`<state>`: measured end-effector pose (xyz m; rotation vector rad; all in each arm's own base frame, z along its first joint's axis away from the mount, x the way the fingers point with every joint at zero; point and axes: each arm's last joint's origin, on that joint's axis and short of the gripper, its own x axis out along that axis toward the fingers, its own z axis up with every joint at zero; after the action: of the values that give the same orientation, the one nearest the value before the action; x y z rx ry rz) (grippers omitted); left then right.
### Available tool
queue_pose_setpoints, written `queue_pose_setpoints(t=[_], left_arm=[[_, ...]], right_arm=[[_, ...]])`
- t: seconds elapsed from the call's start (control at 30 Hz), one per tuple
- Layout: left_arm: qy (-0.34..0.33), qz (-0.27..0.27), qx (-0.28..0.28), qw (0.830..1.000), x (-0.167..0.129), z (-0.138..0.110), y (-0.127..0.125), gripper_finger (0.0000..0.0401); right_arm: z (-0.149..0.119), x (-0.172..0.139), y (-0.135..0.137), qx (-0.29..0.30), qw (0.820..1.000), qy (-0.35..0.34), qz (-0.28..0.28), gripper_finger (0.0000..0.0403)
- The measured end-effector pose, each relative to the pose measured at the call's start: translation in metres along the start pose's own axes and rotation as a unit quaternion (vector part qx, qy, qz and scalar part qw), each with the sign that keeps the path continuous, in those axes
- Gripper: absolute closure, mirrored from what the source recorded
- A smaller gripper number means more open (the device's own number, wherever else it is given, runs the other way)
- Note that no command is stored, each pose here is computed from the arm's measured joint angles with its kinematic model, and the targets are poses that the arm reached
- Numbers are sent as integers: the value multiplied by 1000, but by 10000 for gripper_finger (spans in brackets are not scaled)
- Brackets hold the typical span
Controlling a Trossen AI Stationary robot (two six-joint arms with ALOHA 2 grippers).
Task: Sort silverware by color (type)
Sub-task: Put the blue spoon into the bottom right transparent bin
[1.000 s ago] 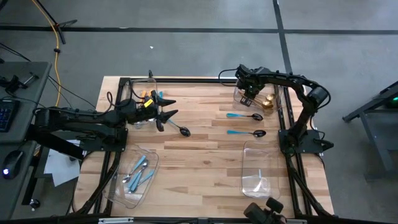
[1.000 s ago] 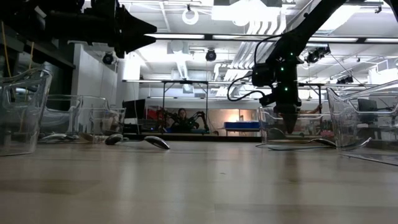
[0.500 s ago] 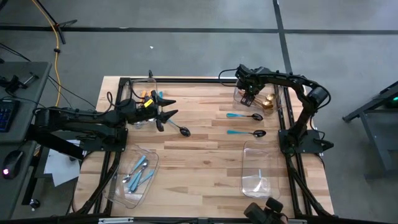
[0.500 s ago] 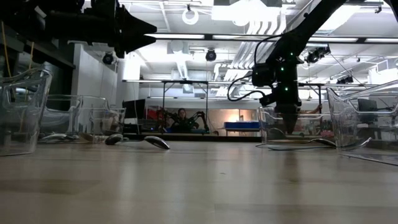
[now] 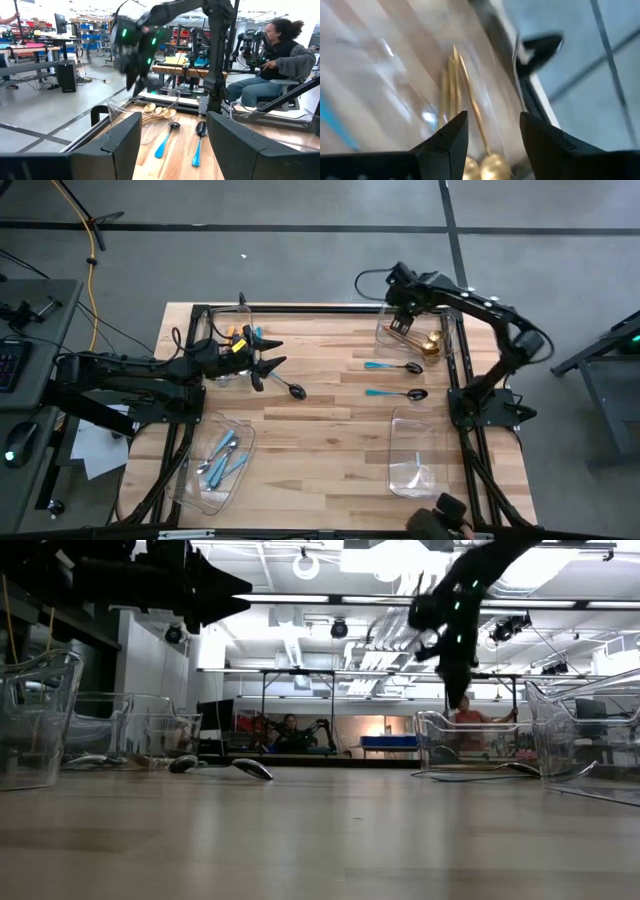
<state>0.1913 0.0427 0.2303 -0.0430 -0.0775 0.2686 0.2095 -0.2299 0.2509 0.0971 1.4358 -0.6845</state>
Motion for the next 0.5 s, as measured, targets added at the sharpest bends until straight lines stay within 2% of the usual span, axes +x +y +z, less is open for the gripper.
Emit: queue_pose_setpoints(t=[0.1, 0.23, 0.37, 0.5], left_arm=[[5, 0, -1, 1000, 0, -1, 0, 190], [8, 0, -2, 1000, 0, -2, 0, 190], [7, 0, -12, 1000, 0, -1, 0, 190], [5, 0, -13, 1000, 0, -1, 0, 190]], right_arm=[[-7, -31, -6, 23, 996, -79, 24, 241], [-27, -63, -5, 47, 977, -194, 70, 241], [-48, -79, 7, 58, 948, -293, 111, 241], [-65, -76, 28, 57, 913, -373, 153, 241]])
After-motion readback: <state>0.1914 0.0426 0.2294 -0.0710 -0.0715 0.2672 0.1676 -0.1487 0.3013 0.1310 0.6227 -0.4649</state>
